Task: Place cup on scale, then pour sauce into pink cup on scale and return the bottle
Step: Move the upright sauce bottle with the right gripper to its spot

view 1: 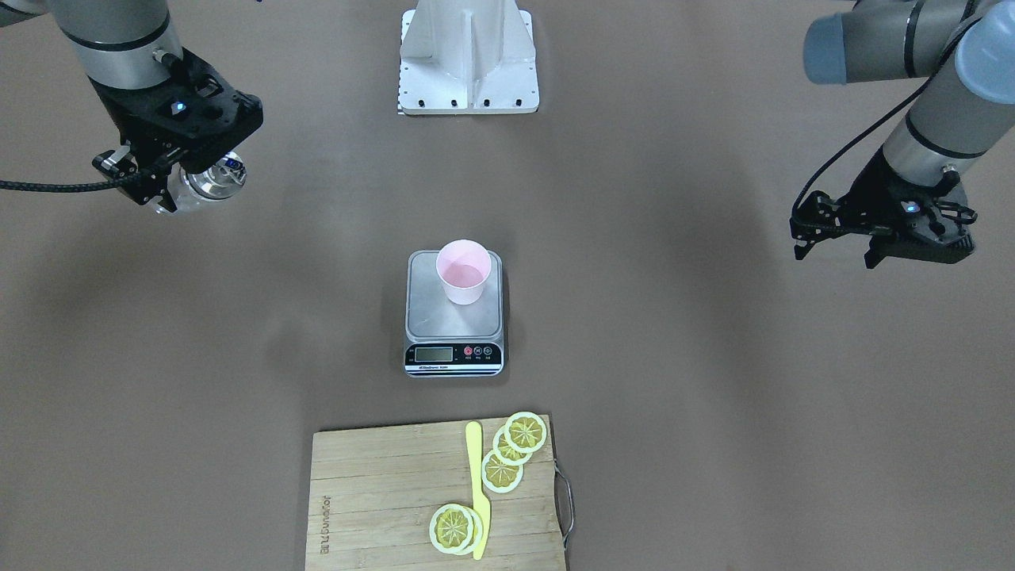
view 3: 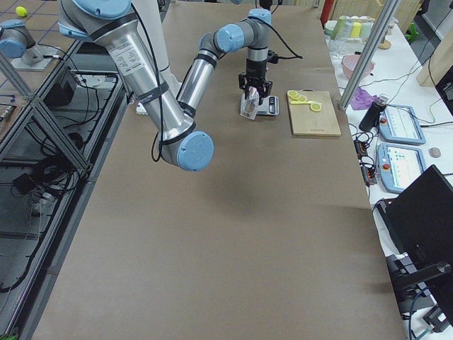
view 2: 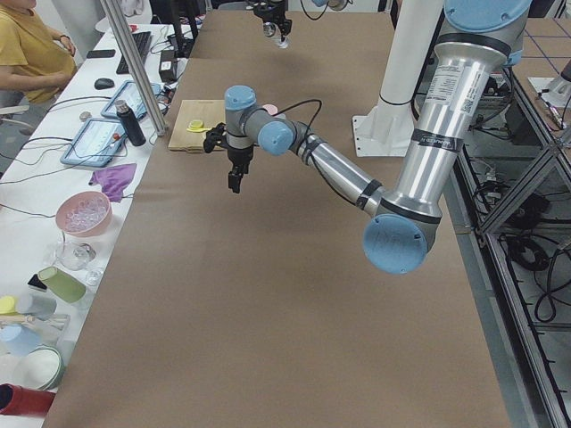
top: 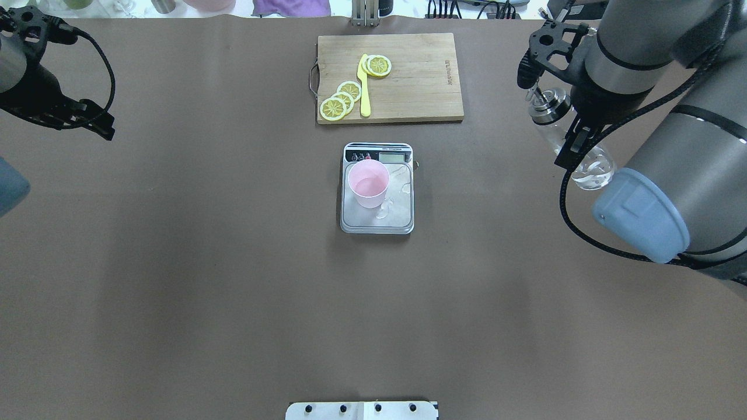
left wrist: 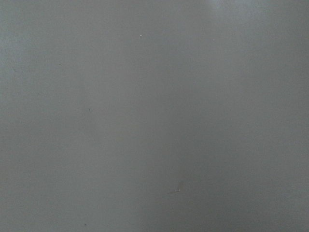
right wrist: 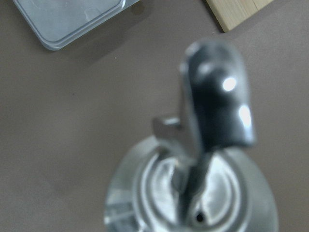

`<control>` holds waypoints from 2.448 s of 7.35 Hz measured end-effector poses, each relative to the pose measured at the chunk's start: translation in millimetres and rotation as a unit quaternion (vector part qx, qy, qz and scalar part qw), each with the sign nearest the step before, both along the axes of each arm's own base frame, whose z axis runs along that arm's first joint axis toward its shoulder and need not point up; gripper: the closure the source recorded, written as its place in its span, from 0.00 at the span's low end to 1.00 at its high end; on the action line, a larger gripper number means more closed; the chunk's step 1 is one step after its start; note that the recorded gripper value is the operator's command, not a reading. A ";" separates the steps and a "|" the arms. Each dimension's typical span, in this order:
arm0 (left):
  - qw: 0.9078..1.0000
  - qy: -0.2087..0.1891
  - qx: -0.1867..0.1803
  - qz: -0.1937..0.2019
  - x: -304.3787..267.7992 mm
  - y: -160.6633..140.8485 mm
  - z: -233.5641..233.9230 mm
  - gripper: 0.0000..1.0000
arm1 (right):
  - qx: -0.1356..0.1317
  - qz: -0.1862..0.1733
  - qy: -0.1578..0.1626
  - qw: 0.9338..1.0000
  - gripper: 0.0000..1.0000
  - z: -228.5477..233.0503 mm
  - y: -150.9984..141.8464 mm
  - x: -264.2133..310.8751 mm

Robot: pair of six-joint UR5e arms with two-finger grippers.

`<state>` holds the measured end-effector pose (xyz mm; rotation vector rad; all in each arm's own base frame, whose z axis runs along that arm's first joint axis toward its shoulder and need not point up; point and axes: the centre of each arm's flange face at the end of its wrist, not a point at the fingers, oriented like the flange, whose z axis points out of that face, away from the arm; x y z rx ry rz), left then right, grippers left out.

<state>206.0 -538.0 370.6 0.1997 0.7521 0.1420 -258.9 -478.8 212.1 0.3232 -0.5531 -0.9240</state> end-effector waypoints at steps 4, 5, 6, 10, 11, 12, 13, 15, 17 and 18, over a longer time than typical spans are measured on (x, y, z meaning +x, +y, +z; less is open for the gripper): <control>1.000 -0.001 0.004 -0.001 0.2 -1.2 -1.8 0.07 | -0.008 0.008 -0.036 0.999 0.43 33.1 -7.4 22.0; 1.000 -0.001 0.004 -0.001 0.3 -1.4 -2.3 0.07 | -0.008 0.006 -0.044 0.999 0.42 42.9 -8.3 26.2; 1.000 0.000 0.005 -0.001 0.3 -1.5 -2.6 0.07 | -0.006 0.004 -0.050 0.999 0.42 51.5 -9.6 30.7; 1.000 0.000 0.005 -0.001 1.2 -1.9 -2.1 0.07 | -0.008 -0.003 -0.066 0.998 0.42 73.4 -12.0 48.2; 1.000 0.000 0.005 -0.001 1.3 -1.8 -2.3 0.07 | -0.011 -0.004 -0.076 0.997 0.42 81.3 -12.6 53.7; 1.000 0.000 0.005 -0.001 1.3 -1.8 -2.4 0.07 | -0.010 -0.005 -0.088 0.996 0.42 94.3 -15.1 56.6; 1.000 0.000 0.005 -0.001 1.2 -1.8 -2.5 0.07 | -0.006 -0.005 -0.102 0.995 0.41 111.1 -20.6 58.9; 1.000 0.000 0.005 -0.001 1.3 -1.9 -3.1 0.07 | -0.001 -0.004 -0.120 0.993 0.41 132.3 -25.6 64.0; 1.000 0.000 0.004 -0.001 1.6 -2.1 -2.6 0.07 | 0.009 -0.005 -0.129 0.992 0.41 145.2 -23.4 69.1; 1.000 0.000 0.004 -0.001 1.6 -2.2 -1.9 0.07 | 0.013 -0.006 -0.133 0.991 0.42 151.1 -22.5 70.0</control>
